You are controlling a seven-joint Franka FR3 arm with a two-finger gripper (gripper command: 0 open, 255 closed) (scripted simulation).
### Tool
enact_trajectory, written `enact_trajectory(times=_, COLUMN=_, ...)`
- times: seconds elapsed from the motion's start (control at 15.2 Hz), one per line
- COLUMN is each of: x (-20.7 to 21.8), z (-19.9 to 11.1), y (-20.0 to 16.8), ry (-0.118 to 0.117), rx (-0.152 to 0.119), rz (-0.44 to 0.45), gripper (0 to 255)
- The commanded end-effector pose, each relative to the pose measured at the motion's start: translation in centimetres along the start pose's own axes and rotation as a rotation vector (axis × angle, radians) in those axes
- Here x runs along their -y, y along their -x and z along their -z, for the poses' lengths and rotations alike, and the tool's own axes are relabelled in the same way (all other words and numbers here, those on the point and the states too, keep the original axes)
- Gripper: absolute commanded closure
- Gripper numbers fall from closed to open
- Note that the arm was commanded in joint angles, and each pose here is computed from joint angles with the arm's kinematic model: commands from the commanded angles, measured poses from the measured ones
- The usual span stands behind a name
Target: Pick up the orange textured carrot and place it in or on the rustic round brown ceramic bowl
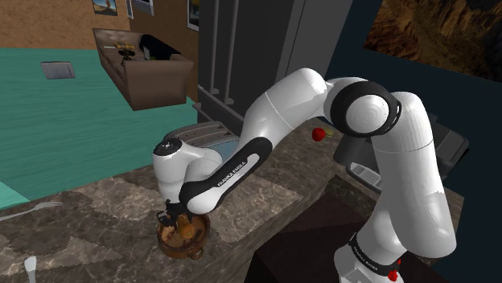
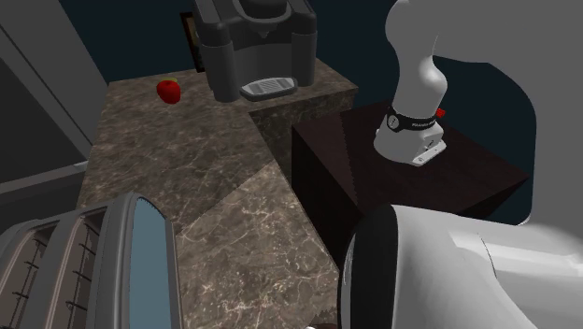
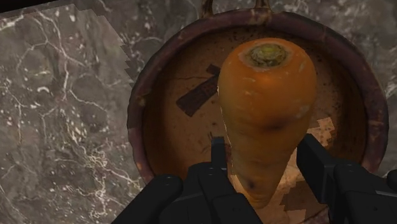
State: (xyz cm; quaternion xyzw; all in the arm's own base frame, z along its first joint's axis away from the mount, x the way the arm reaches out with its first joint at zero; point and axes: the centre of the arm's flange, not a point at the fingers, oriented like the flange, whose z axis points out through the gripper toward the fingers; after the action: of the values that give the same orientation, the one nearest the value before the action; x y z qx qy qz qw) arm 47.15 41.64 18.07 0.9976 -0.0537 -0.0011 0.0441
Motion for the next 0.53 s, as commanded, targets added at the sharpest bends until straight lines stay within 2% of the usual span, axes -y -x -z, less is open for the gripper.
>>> enact_trajectory(times=0.0, x=0.0, z=0.0, y=0.0, ry=0.0, rx=0.0, rz=0.0, gripper=0)
enact_trajectory(times=0.33, x=0.0, z=0.0, y=0.0, ry=0.0, rx=0.0, rz=0.0, gripper=0)
enact_trajectory(times=0.46, x=0.0, z=2.6, y=0.0, ry=0.0, rx=0.0, rz=0.0, gripper=0)
